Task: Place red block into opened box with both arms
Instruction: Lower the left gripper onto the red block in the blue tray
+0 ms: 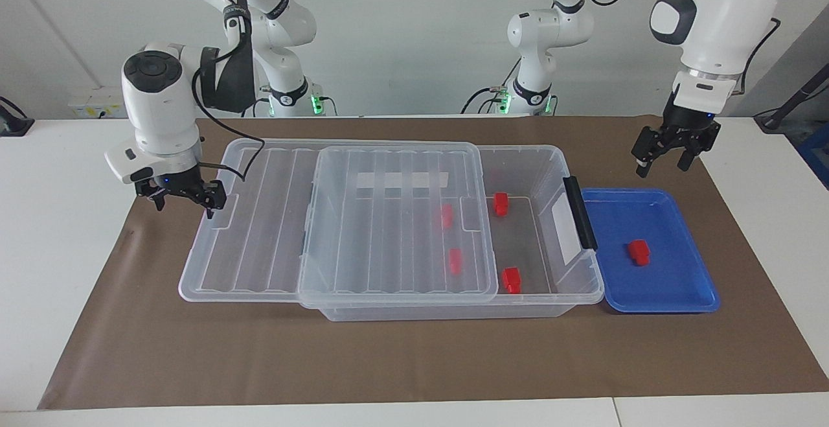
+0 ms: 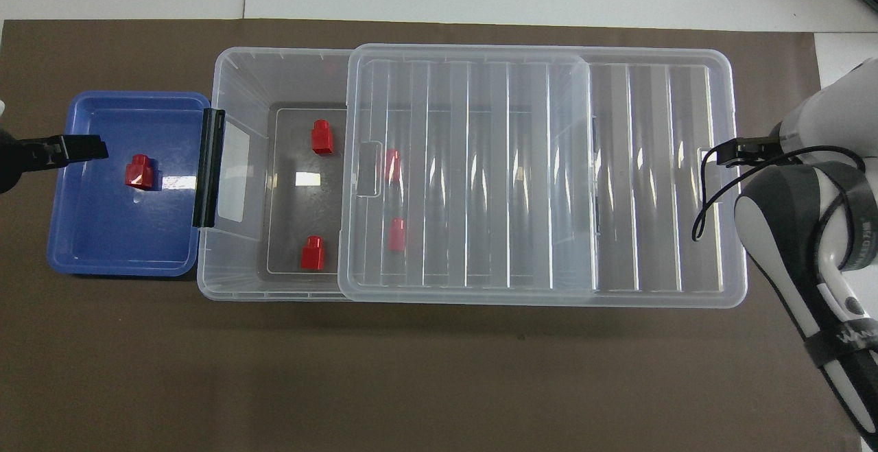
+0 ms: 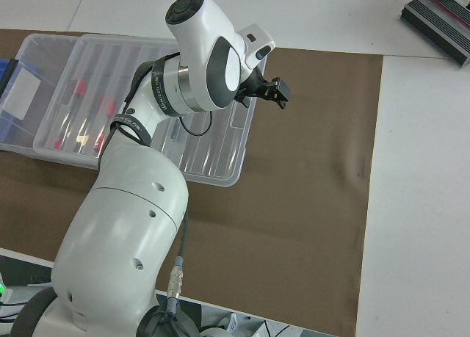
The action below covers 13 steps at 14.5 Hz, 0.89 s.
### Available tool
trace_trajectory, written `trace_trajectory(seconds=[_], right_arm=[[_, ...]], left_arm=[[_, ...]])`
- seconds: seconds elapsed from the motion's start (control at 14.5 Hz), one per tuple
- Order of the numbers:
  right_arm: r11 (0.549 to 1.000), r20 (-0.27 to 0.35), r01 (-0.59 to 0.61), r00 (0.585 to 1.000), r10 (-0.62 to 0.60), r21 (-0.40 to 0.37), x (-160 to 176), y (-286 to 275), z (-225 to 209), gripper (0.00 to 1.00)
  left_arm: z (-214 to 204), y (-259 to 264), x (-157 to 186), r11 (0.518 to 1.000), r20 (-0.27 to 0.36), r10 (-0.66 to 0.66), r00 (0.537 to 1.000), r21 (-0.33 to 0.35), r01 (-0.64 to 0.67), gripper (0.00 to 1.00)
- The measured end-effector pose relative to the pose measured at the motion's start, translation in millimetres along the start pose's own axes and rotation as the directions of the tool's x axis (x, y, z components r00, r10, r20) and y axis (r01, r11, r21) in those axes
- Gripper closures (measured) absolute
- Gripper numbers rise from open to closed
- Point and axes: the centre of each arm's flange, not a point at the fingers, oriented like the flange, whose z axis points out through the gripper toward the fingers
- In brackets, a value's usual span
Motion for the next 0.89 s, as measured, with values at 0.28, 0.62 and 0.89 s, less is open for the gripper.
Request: trace_trajectory(seconds=[0.28, 0.62, 0.89], right_arm=[[1.0, -0.002, 0.011, 1.0, -0.011, -0.009, 0, 3, -1, 0.0], [1.0, 0.0, 0.022, 1.0, -0.022, -0.011, 0, 12, 1, 0.0], [1.0, -0.014, 0.018, 1.0, -0.018, -0.005, 4, 12, -14, 0.0]], left_arm=[[88, -9, -7, 1.0, 0.032, -0.011, 0.999, 0.005, 0.011, 0.0], [164, -35, -22, 0.999, 0.034, 0.041, 0.999, 0.013, -0.041, 0.05], [202, -53, -26, 0.999, 0.026, 0.046, 0.999, 0.02, -0.047, 0.03]])
